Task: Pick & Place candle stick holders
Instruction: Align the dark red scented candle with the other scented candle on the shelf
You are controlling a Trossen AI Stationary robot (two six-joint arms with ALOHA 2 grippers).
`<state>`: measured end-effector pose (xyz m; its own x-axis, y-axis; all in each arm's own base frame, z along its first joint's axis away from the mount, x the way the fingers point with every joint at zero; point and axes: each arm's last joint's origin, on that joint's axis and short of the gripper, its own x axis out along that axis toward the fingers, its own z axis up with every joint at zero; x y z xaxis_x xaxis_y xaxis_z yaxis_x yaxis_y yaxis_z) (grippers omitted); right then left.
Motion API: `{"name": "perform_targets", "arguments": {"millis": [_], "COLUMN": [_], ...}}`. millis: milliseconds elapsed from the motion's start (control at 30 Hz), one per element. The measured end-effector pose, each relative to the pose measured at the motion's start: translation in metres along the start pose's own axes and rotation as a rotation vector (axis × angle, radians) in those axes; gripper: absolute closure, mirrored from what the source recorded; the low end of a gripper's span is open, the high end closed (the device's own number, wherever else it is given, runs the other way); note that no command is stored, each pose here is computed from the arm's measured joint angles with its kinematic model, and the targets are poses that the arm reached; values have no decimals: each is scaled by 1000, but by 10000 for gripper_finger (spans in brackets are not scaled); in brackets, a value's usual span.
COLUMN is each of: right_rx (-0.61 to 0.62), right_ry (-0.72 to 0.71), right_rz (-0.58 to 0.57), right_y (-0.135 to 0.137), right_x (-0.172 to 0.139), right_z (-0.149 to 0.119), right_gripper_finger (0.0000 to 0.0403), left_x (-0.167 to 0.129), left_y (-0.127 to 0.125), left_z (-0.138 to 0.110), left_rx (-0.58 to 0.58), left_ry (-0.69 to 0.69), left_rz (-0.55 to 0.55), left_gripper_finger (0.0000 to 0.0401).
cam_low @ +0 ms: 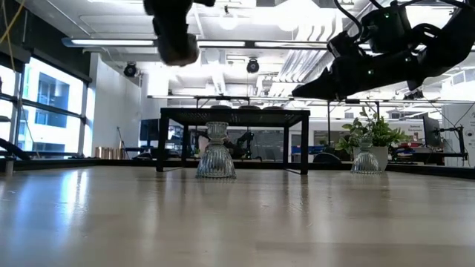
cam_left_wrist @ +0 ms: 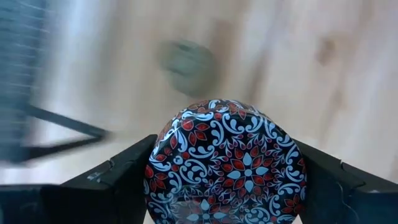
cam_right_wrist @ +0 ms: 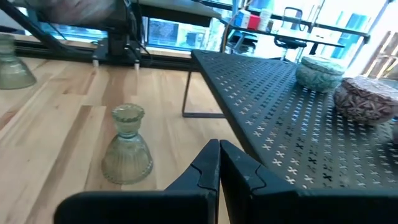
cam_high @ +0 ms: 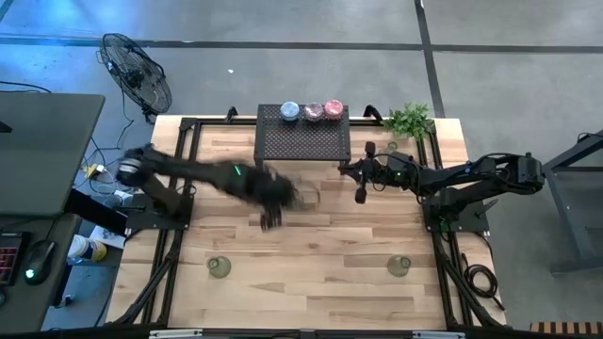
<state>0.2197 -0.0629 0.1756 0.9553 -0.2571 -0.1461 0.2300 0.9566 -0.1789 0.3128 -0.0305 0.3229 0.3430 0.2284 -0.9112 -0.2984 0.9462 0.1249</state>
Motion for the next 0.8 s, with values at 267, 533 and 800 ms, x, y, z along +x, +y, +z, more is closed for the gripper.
{"name": "perform_targets", "arguments": {"millis": [267,533,800], "right_rx": [2,11,4], "right_ry": [14,25,37], "right_rz": [-45,-88,-127], "right_y": [-1,-3,-5], "right_x": [0,0,0], "right_z": [-1,-1,-2], "right_gripper_finger": [402,403,403], "left_x": [-23,19,62], "left_y": [163,276,296], "left_z": [0,-5,10], "left_rx": [-229,-357,-297], "left_ry": [-87,-155,-104], "left_rz": [121,58,32], "left_gripper_finger": [111,111,111]}}
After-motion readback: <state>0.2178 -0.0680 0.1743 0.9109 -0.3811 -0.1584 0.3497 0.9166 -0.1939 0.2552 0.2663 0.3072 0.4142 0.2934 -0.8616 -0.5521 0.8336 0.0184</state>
